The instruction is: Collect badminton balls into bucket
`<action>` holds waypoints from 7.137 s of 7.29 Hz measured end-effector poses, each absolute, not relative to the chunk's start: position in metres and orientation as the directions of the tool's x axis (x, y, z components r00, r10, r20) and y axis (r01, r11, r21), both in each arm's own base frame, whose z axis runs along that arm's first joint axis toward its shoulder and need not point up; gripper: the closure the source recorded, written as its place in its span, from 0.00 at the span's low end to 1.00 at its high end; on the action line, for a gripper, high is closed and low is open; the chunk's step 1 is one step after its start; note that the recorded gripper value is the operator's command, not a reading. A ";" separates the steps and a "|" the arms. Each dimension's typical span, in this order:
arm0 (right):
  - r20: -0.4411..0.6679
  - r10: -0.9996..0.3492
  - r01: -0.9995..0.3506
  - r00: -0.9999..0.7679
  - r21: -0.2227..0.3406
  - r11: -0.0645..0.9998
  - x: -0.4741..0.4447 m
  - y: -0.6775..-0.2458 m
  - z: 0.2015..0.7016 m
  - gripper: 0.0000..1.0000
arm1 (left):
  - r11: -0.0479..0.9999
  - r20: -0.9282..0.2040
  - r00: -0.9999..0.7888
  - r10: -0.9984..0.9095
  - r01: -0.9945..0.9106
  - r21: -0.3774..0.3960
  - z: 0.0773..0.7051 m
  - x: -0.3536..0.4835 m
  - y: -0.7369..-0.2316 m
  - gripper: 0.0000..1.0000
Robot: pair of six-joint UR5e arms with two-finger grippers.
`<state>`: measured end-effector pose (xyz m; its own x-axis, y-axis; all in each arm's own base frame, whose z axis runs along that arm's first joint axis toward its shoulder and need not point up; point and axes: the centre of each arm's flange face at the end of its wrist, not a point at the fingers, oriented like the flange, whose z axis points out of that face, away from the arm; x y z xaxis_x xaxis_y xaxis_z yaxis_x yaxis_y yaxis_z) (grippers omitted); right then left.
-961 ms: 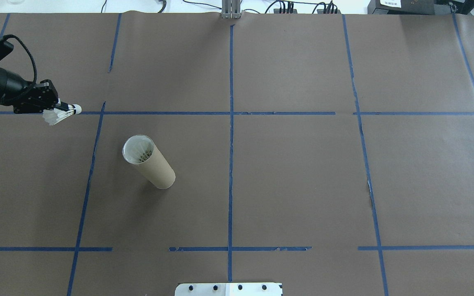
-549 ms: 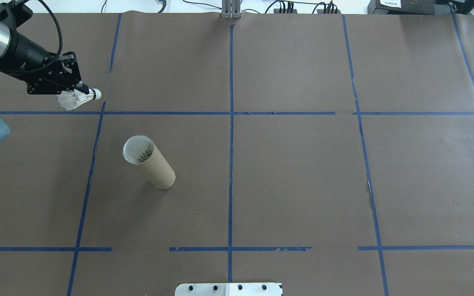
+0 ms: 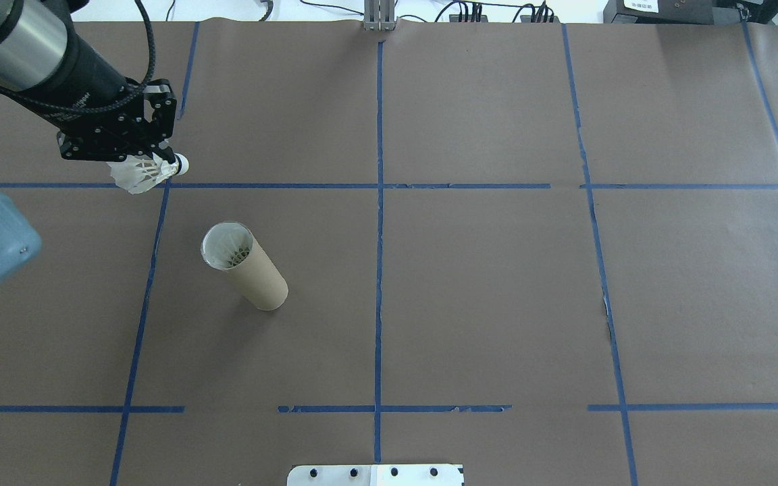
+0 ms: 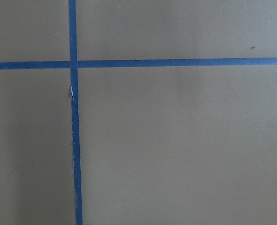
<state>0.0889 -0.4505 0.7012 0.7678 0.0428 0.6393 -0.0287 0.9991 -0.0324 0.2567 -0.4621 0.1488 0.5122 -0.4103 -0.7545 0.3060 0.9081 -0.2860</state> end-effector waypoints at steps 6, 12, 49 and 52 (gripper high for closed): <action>0.639 0.043 -0.029 0.768 -0.032 0.999 0.089 -0.451 0.701 0.00 | 0.899 -0.576 0.695 -0.432 0.280 -0.337 0.106 0.327 -0.428 1.00; 0.640 0.043 -0.029 0.767 -0.032 0.999 0.089 -0.451 0.701 0.00 | 0.900 -0.561 0.709 -0.427 0.274 -0.340 0.098 0.343 -0.437 0.88; 0.639 0.043 -0.029 0.768 -0.032 0.999 0.089 -0.451 0.701 0.00 | 0.999 -0.671 0.742 -0.020 0.034 0.008 0.597 -0.057 -0.498 0.00; 0.639 0.043 -0.029 0.768 -0.032 0.999 0.089 -0.451 0.701 0.00 | 0.999 -0.668 0.744 -0.015 0.032 0.013 0.595 -0.056 -0.501 0.00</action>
<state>0.0889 -0.4505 0.7012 0.7678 0.0428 0.6393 -0.0287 0.9991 -0.0324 -0.0558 -0.5006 0.5948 0.7436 -0.0147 -0.6685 0.0315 0.9994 0.0132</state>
